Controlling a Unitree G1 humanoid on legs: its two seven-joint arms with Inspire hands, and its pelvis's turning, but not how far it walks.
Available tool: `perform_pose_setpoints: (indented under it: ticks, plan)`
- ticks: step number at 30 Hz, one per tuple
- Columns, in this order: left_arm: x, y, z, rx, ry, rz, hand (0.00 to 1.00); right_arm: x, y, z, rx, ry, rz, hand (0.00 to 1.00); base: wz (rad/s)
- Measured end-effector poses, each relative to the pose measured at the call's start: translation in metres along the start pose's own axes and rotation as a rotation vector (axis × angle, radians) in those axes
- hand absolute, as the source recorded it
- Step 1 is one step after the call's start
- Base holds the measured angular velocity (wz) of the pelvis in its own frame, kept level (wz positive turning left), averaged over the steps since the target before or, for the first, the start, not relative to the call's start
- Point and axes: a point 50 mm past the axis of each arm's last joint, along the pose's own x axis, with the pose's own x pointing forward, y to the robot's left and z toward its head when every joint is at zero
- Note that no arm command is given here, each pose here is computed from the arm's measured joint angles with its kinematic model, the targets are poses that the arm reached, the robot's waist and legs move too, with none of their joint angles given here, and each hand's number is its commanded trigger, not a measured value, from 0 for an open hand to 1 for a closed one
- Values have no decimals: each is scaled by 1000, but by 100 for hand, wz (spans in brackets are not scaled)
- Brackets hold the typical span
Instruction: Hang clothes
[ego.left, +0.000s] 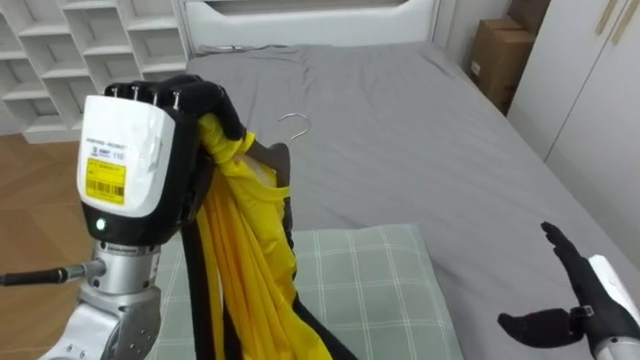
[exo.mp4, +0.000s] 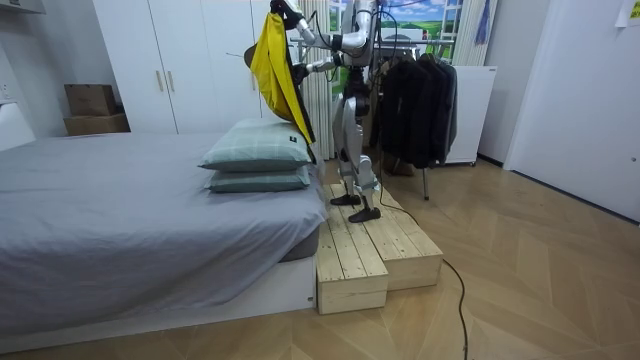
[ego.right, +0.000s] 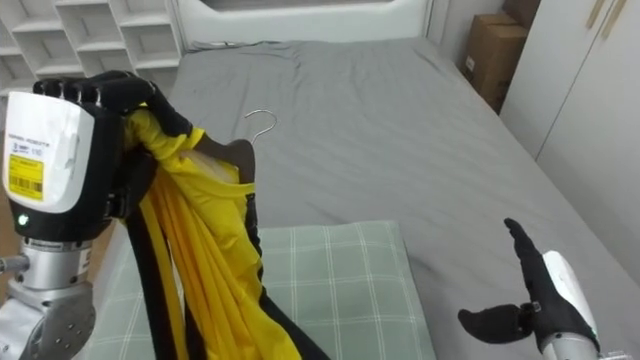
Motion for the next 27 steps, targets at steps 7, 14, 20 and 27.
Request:
perform_pose_setpoints:
  ticks: [7,14,20,27]
  plan:
    - [7,8,7,13,-39,46,100,0,0,10,65,-39,29,0,0]
    - [9,11,9,17,-45,72,100,2,11,15,226,-48,90,0,0]
    - [9,9,13,-6,-25,85,100,1,38,27,310,-71,264,0,0]
    - [11,8,16,-22,-38,90,100,7,54,47,384,-123,455,0,0]
